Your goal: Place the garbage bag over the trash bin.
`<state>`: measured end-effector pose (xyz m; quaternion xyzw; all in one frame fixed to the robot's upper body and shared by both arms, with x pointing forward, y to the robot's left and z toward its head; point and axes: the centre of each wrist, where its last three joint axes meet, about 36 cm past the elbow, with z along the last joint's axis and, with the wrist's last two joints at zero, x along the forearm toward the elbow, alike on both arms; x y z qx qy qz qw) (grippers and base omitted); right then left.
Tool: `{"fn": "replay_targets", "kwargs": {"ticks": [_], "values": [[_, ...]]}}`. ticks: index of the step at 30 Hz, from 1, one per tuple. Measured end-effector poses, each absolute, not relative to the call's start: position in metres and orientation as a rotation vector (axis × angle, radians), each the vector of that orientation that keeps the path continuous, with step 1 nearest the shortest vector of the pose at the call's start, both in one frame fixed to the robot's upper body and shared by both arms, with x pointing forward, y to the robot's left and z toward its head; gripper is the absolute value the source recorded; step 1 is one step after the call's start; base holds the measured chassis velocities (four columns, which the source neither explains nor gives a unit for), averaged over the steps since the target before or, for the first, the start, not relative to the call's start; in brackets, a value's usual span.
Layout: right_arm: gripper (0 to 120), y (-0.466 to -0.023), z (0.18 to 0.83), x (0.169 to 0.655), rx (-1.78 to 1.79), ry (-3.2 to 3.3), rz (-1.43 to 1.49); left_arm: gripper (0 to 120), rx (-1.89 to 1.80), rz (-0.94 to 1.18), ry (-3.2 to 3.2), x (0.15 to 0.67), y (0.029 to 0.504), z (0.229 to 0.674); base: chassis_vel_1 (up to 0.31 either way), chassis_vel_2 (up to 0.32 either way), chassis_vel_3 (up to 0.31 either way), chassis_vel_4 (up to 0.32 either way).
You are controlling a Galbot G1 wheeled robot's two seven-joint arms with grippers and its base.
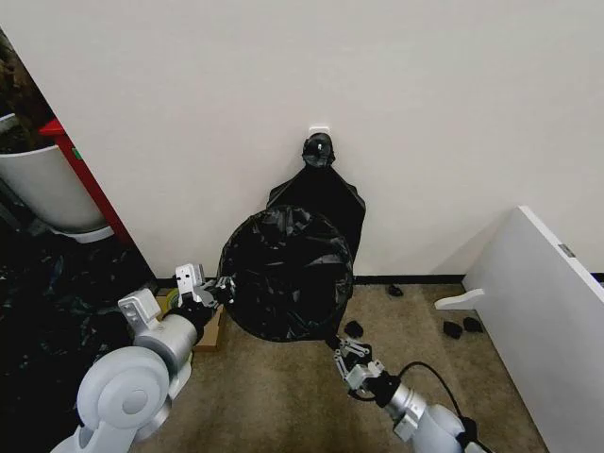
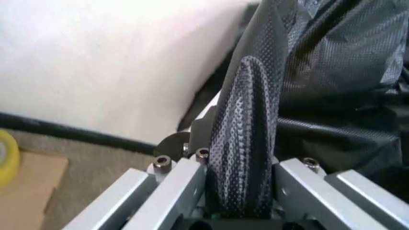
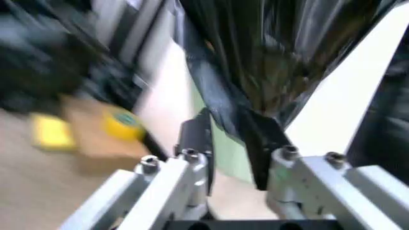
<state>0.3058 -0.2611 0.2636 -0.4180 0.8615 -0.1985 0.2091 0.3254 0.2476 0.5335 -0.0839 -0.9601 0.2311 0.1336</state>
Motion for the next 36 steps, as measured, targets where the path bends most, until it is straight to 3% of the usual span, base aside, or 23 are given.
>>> {"fn": "replay_targets", "kwargs": {"ticks": [1,5,10,18,20,28,36], "values": [[28,-0.275,0.266,0.302,-1.239,2.399,-0.518,0,-0.228,0.675,-2.808,0.326,0.248,0.531,0.000,0.000,0.000,0.000],[41,-0.294,0.278,0.300,-1.313,2.441,-0.329,0,-0.209,0.667,-2.832,0.327,0.248,0.528,0.000,0.000,0.000,0.000],[56,-0.290,0.299,0.299,-1.227,2.454,-0.106,0,-0.201,0.631,-2.861,0.327,0.243,0.517,0.000,0.000,0.000,0.000],[89,-0.205,0.422,0.263,-0.797,2.632,0.256,0,-0.253,0.534,-2.983,0.322,0.211,0.477,0.000,0.000,0.000,0.000],[88,-0.194,0.441,0.255,-0.790,2.683,0.259,0,-0.252,0.522,-3.004,0.322,0.209,0.472,0.000,0.000,0.000,0.000],[60,-0.161,0.490,0.236,-0.751,3.038,0.271,0,-0.270,0.418,-3.082,0.335,0.206,0.446,0.000,0.000,0.000,0.000],[27,-0.123,0.479,0.297,-0.806,3.147,0.164,0,-0.296,0.388,-3.123,0.338,0.204,0.431,0.000,0.000,0.000,0.000]]}}
